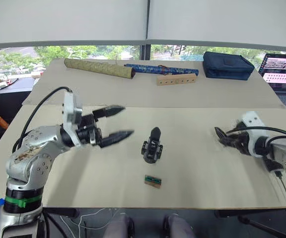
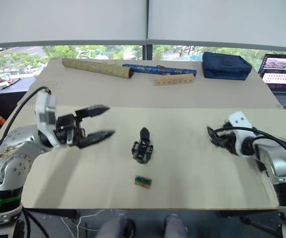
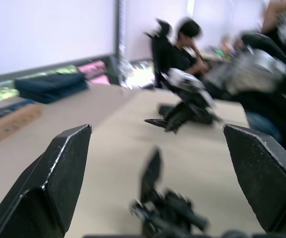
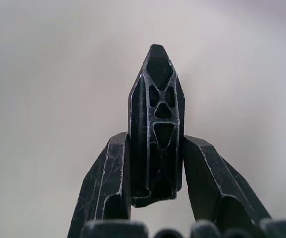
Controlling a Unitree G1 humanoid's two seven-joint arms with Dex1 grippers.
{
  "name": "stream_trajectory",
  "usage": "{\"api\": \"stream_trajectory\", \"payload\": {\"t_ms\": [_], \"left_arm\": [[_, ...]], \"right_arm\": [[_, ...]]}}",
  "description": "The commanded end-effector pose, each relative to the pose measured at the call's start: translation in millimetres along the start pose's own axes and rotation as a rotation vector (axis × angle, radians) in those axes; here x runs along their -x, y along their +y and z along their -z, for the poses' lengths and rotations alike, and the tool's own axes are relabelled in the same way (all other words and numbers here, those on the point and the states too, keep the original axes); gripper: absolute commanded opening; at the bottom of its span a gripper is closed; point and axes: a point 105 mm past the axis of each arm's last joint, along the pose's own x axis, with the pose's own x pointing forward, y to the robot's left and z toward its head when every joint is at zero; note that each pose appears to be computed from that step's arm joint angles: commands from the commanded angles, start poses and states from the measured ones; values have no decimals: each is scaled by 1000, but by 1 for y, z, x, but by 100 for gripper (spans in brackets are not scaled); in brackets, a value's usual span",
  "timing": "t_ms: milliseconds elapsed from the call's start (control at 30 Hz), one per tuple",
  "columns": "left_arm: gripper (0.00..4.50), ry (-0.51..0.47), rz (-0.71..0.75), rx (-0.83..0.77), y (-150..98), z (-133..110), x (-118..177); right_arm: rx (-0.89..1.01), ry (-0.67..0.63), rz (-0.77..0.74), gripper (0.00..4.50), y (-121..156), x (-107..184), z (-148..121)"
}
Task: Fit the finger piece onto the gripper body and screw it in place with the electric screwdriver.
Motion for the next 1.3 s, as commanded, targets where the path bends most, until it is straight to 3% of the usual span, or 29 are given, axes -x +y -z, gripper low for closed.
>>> {"api": "stream_trajectory", "payload": {"t_ms": [33,233,433,633,933,1233,1300], "left_arm": [[450,-105,-79,78,10,-17,-9],[450,-211,-193,197,23,-17,-43],[450,-308,-238,267,24,-22,-68],[450,-337,-217,294,17,-21,-83],[450,-359,-210,335,15,-18,-94],[11,-367,-186,367,9,-16,-93],[0,-387,-190,370,9,-18,-93]], "right_arm": [[260,-279,-2,113,28,12,-69],[497,-589,-11,113,86,7,-126],[551,-703,75,113,107,-4,-156],[576,-717,98,113,127,-18,-169],[589,-705,106,113,130,-24,-170],[593,-695,119,113,127,-25,-169],[594,-693,123,113,126,-25,-169]]}}
